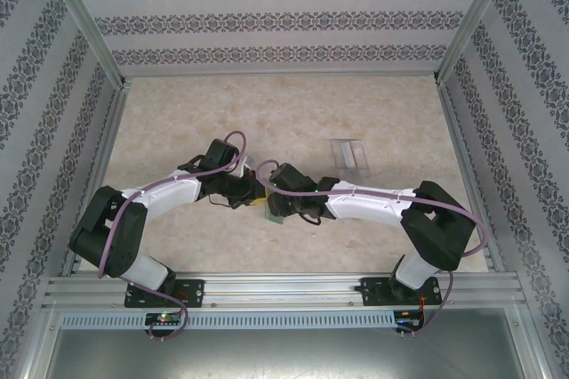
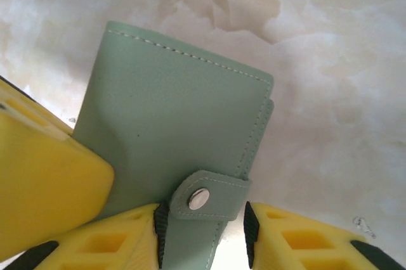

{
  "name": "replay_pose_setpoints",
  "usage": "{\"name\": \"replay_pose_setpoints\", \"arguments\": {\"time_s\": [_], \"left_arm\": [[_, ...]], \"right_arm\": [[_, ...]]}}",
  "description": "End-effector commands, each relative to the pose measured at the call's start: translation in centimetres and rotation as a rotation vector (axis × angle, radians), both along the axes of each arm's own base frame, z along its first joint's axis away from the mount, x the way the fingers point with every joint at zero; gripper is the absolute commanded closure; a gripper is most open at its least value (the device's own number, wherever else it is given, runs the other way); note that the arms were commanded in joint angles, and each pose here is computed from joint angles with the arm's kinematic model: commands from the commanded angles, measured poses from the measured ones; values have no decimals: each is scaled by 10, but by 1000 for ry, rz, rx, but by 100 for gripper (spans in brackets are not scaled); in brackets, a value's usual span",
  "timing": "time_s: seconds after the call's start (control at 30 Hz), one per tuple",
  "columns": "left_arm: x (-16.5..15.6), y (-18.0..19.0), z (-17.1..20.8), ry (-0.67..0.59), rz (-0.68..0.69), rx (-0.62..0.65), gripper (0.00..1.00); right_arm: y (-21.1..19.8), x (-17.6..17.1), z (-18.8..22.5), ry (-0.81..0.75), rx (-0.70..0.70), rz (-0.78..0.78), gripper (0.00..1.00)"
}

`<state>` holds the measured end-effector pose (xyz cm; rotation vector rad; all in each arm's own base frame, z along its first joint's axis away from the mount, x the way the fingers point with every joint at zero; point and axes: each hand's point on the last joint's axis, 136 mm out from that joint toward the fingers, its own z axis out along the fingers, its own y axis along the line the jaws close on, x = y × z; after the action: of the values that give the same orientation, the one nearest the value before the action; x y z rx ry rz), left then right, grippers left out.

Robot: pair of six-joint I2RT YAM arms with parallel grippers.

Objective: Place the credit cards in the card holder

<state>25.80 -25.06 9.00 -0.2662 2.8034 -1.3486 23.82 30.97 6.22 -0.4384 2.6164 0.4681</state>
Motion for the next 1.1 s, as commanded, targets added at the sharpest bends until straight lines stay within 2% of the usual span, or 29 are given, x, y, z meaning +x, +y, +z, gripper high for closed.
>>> {"name": "replay_pose_setpoints", "arguments": {"time_s": [0.0, 0.23, 0.37, 0.53, 0.73, 0.83, 0.87, 0.93, 1.0, 1.07], "left_arm": [[-1, -20, 26, -20, -61, -127, 100], [-3, -15, 15, -8, -59, -80, 100], [-3, -13, 14, -17, -55, -74, 100], [-5, -7, 6, -19, -67, -15, 100], [-3, 2, -17, -11, -74, 78, 100], [2, 1, -27, -16, -82, 98, 100], [5, 3, -30, -27, -84, 114, 95], [9, 6, -36, -42, -98, 146, 76], [10, 7, -41, -39, -119, 163, 69], [13, 6, -40, -42, -123, 149, 57]], "right_arm": [[-5, 10, -6, -24, -41, -41, 64], [-22, 13, -14, -30, -87, -102, 89], [-31, 13, -12, -39, -96, -128, 100], [-50, 14, -18, -23, -102, -183, 100], [-63, 14, -20, 14, -38, -230, 100], [-57, 13, -16, 35, 27, -210, 100], [-53, 12, -13, 31, 54, -193, 100], [-46, 10, -9, 33, 97, -168, 100], [-37, 9, 5, 31, 151, -144, 100], [-28, 9, 26, 11, 210, -117, 100]]}}
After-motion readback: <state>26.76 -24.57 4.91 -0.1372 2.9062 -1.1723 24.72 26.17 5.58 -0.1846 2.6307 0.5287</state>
